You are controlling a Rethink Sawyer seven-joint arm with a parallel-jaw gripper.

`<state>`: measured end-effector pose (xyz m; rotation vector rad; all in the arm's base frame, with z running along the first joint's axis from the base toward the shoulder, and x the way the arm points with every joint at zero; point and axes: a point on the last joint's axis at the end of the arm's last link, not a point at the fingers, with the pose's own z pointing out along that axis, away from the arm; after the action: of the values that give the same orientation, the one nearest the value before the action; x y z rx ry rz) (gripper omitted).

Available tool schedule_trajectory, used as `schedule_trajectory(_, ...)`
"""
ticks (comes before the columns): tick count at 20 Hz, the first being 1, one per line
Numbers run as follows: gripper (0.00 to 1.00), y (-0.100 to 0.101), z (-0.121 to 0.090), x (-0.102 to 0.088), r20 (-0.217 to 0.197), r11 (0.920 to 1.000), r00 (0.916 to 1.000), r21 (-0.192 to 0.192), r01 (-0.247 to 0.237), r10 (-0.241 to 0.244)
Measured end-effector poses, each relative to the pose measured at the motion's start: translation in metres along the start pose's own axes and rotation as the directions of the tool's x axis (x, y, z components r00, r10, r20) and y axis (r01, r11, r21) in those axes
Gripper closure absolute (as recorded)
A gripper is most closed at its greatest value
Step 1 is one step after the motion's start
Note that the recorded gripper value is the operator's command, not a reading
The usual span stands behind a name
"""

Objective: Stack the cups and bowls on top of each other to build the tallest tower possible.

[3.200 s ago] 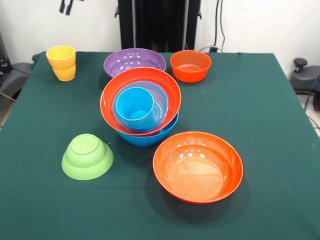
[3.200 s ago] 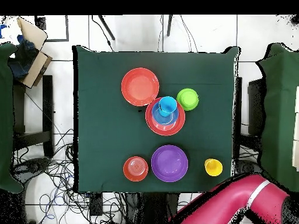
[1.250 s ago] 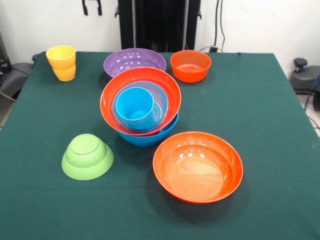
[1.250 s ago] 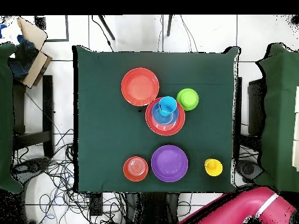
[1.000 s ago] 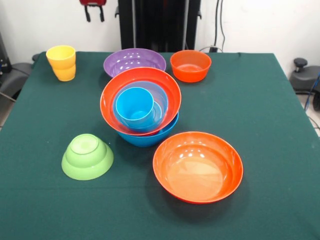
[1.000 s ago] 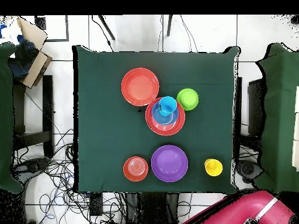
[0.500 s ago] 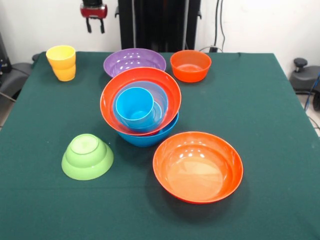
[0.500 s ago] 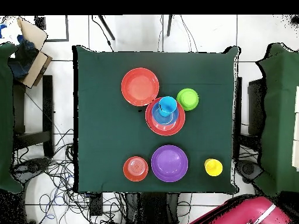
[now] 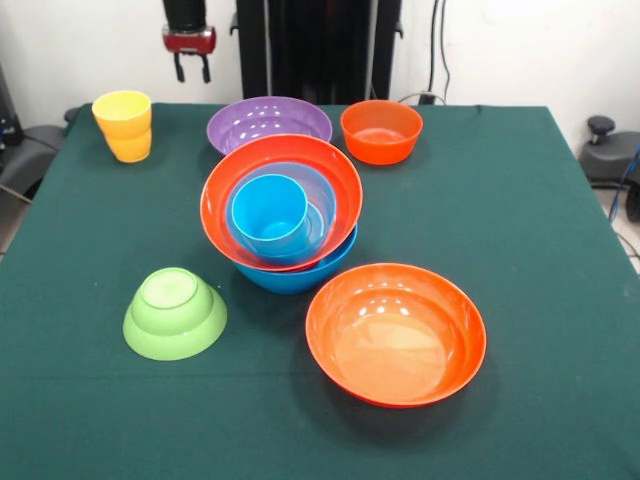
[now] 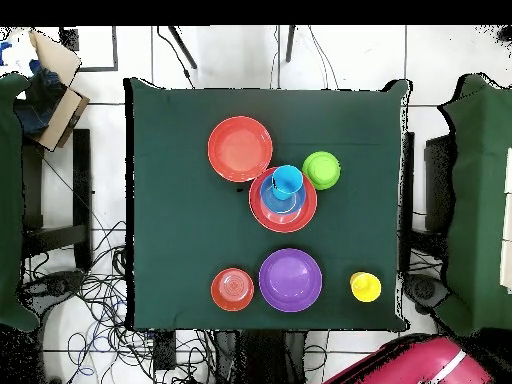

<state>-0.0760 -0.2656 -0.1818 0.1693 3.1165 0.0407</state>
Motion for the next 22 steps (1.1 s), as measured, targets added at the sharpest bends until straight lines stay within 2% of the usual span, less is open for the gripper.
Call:
schedule_trajectory(10,0.0,-0.006,0.009,-0.002,0.009,0.9998,0.9997,0.002,0.021,-0.021)
schedule_trajectory(19,0.0,-0.012,0.01,-0.01,0.02,0.9949,0.995,-0.023,0.098,-0.097)
schedule_trajectory(22,0.0,-0.02,0.012,-0.017,0.031,0.9904,0.9903,-0.023,0.136,-0.135)
